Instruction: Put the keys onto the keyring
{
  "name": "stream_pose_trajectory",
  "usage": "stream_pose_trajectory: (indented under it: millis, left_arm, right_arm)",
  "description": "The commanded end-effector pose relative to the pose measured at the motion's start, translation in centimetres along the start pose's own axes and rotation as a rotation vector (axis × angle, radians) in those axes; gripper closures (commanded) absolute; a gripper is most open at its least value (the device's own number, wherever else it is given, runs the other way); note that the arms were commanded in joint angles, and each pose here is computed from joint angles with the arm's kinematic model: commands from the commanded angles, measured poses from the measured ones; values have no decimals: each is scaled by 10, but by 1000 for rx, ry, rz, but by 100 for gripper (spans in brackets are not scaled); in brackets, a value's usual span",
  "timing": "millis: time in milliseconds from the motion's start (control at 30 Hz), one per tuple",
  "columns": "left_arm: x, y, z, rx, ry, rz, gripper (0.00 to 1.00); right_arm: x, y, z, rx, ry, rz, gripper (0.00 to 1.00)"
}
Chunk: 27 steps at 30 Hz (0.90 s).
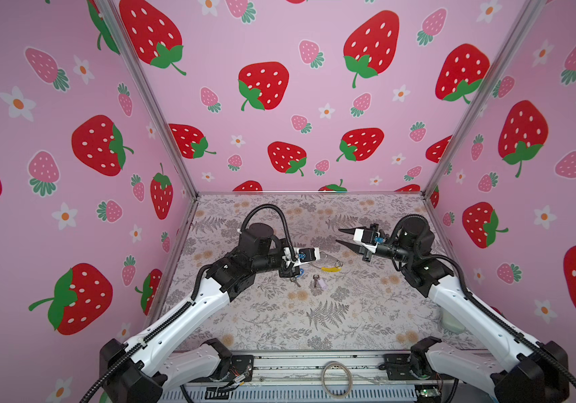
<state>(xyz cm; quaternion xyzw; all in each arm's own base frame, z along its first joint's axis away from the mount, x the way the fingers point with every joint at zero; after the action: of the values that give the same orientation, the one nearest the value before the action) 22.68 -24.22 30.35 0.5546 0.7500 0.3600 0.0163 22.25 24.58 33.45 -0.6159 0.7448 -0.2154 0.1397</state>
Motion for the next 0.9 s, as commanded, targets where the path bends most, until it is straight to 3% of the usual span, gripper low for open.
stream_pose_trajectory:
  millis: [0, 267, 867]
  left_arm:
    - [4, 11, -14, -29, -31, -9, 100]
    - [-1, 15, -10, -97, 16, -2, 100]
    - [-6, 10, -6, -381, 64, -22, 100]
  right_arm:
    - [-4, 9, -10, -23, -69, -142, 67]
    - [-12, 10, -14, -66, -57, -218, 68]
    - [-37, 26, 5, -193, 19, -313, 71]
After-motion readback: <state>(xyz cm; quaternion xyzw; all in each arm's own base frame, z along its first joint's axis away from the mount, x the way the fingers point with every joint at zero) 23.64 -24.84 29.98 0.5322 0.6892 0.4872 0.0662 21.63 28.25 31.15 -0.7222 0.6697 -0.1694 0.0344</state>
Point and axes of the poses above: each gripper's point midway between its finger pads, its own x axis back along the fingers, its own y axis along the line the jaws close on, z = x × y, the point moved 4 cm from there along x, back along the fingers, and after that the axes turned 1 degree about -x, right-handed, at the moved point
